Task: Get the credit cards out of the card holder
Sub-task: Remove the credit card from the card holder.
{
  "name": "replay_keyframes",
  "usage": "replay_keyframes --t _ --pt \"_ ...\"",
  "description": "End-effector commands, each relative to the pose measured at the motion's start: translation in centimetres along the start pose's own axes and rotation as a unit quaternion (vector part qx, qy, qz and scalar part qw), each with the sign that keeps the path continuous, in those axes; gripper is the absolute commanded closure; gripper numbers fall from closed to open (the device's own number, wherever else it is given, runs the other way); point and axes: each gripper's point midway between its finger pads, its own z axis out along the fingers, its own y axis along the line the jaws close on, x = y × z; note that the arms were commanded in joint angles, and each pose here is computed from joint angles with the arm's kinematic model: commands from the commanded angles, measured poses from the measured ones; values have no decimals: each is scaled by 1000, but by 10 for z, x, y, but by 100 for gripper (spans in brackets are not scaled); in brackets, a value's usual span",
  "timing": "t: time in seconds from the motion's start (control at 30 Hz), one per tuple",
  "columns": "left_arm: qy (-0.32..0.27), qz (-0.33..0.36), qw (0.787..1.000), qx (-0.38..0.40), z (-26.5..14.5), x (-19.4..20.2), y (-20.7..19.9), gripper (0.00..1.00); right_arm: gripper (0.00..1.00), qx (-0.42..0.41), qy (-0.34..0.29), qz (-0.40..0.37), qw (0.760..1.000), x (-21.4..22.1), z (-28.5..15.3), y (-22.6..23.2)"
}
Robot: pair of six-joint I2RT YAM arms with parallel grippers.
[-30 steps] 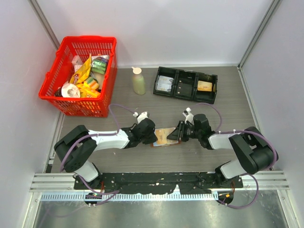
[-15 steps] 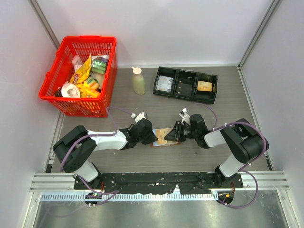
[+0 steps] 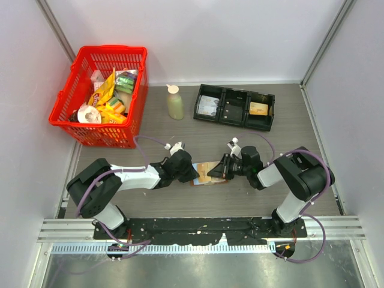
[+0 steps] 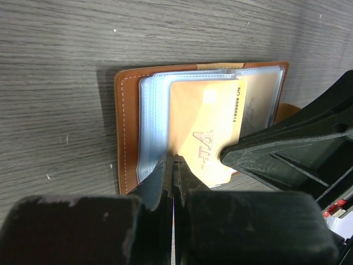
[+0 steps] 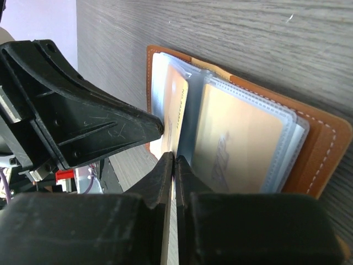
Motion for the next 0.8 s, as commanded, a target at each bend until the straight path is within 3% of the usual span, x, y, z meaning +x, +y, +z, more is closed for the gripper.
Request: replay_keyframes --t 0.0,0.13,0.4,0.77 --pt "24 5 998 -64 0 16 44 100 94 -40 -19 -25 999 -11 -9 16" --pt "28 4 998 -65 1 18 46 100 99 -40 -22 -23 999 -12 -16 13" --pt "28 7 998 -54 -1 16 41 100 99 -28 -19 -17 999 -16 -23 3" --pt "13 25 997 72 -15 -5 -31 88 99 -26 -3 0 1000 -10 -18 -4"
